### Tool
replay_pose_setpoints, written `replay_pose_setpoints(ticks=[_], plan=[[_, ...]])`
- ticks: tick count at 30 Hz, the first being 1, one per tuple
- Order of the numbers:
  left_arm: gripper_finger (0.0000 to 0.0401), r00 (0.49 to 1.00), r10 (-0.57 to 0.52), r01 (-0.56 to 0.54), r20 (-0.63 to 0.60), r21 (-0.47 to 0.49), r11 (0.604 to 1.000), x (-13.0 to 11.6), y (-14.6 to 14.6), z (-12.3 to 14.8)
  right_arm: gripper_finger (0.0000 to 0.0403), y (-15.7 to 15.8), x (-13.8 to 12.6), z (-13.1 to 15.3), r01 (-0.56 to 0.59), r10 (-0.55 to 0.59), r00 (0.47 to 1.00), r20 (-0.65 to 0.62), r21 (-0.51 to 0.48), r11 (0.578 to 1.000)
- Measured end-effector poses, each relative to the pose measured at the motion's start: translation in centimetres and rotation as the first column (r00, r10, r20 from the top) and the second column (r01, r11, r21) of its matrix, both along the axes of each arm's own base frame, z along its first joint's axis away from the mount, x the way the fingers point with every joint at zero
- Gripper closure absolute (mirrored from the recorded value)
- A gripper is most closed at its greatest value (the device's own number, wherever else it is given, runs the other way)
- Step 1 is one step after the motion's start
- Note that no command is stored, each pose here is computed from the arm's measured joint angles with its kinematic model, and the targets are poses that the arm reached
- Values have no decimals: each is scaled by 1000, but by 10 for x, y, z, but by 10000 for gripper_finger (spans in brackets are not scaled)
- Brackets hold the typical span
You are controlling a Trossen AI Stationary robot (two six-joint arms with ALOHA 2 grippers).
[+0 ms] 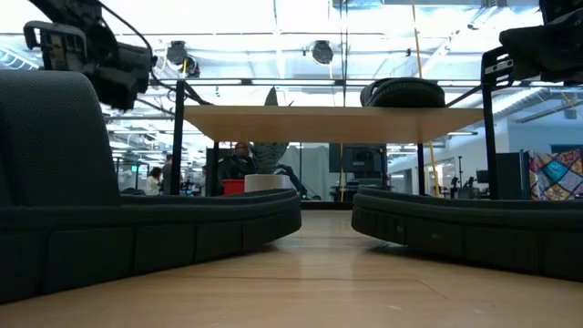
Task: Pick and place slides into the shelf
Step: Put the top black slide on the shelf
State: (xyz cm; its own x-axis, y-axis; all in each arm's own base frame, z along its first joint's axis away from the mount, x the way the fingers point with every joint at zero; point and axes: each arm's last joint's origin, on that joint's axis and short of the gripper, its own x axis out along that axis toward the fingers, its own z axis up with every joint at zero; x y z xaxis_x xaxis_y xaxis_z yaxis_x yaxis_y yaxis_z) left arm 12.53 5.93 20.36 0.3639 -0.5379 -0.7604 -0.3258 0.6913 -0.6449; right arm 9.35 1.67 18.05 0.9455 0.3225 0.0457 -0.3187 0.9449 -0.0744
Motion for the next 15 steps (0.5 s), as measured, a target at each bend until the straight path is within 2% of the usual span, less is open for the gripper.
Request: replay_pose_setpoints(ticks=[9,12,15], plan=[[388,995,87,-88,53,28,996,4,10,5,403,0,0,0,-3,3,1000,1,0,1000],[362,994,101,-102,51,25,994,4,10,5,403,1,0,0,-22,22,1000,1,0,1000],[316,993,105,-107,60,30,994,5,11,5,403,1,-1,0,-53,53,999,0,-2,999]])
